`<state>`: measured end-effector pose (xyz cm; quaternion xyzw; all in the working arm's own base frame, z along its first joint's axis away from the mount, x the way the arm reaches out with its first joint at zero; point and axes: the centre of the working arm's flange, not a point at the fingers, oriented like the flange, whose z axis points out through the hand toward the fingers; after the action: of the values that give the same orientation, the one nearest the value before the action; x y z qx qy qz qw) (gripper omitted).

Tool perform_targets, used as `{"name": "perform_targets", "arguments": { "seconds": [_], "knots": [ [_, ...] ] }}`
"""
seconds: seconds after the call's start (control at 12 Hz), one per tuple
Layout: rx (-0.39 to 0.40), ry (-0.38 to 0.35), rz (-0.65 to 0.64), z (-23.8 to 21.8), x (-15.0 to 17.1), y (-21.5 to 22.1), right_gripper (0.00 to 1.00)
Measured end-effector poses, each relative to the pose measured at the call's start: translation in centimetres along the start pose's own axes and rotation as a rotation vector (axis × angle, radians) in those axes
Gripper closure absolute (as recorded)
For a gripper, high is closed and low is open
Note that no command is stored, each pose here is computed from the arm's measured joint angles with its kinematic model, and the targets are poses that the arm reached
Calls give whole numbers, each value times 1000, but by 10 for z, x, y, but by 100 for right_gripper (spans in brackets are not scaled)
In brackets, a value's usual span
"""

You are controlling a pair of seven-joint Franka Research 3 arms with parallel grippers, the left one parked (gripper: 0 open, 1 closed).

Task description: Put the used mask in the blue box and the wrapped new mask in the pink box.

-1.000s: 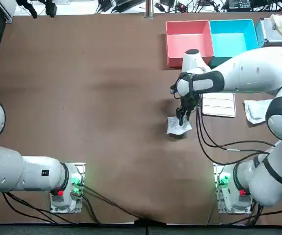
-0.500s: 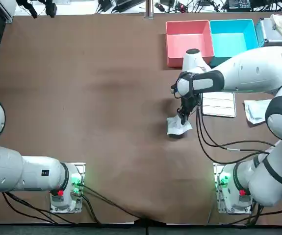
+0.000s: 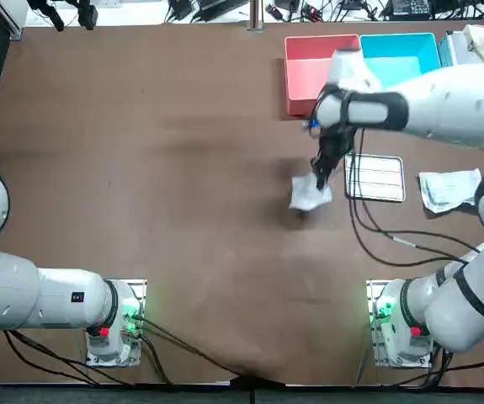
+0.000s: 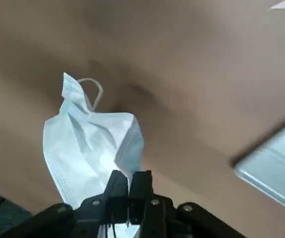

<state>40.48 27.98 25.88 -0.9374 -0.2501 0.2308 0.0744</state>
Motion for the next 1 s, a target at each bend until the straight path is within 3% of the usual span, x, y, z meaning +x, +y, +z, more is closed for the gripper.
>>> {"name": "perform_targets", "arguments": {
  "seconds": [0.17, 0.25, 0.42, 1.0],
  "knots": [
    [18, 35, 30, -63, -4, 27, 98],
    [20, 79, 76, -129, -13, 65, 98],
    [15, 131, 133, -177, -25, 110, 98],
    [-17, 276, 310, -255, -64, 229, 98]
  ]
}}
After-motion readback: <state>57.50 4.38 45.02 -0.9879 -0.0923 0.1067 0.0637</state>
